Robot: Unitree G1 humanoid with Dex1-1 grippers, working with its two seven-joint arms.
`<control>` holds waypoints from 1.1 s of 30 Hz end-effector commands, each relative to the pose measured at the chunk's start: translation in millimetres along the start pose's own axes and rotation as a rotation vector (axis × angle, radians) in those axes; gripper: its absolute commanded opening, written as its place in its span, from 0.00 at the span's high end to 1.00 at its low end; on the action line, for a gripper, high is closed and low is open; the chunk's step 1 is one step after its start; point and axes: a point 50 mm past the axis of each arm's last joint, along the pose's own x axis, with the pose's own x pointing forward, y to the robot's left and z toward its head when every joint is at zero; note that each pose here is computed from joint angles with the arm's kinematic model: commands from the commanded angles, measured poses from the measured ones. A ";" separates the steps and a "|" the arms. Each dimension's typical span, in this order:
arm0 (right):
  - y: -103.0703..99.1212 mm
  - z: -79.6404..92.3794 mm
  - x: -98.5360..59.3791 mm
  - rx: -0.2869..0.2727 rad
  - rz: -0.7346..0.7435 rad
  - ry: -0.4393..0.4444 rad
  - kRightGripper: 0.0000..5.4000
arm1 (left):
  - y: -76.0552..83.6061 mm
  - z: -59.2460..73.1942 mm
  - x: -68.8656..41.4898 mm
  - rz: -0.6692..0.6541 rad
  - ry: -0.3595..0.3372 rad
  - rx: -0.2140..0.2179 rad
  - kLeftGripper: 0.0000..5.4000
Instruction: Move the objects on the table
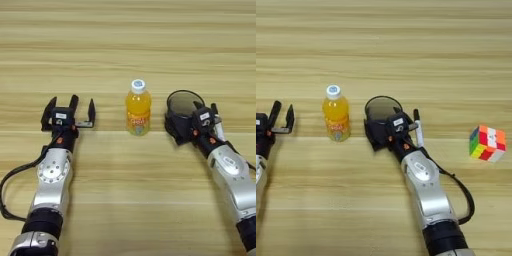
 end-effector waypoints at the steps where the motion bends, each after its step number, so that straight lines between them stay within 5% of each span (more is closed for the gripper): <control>1: -10.1 20.2 -3.6 0.004 -0.071 -0.089 0.10 | -1.2 1.5 0.9 -0.006 -0.007 0.014 0.00; 11: -49.3 41.5 -30.5 -0.048 -0.347 -0.163 0.10 | -1.4 1.8 0.2 -0.005 -0.009 0.014 0.00; 17: -72.5 27.9 -46.3 -0.034 -0.480 -0.101 0.10 | -2.2 1.9 0.7 -0.007 -0.009 0.013 0.00; 21: -89.4 18.3 -52.2 -0.072 -0.588 -0.057 0.10 | -1.7 1.7 0.6 -0.007 -0.009 0.014 0.00; 33: -90.4 -9.0 -43.0 -0.027 -0.571 0.014 0.10 | 0.0 2.2 -0.5 -0.004 -0.011 0.015 0.00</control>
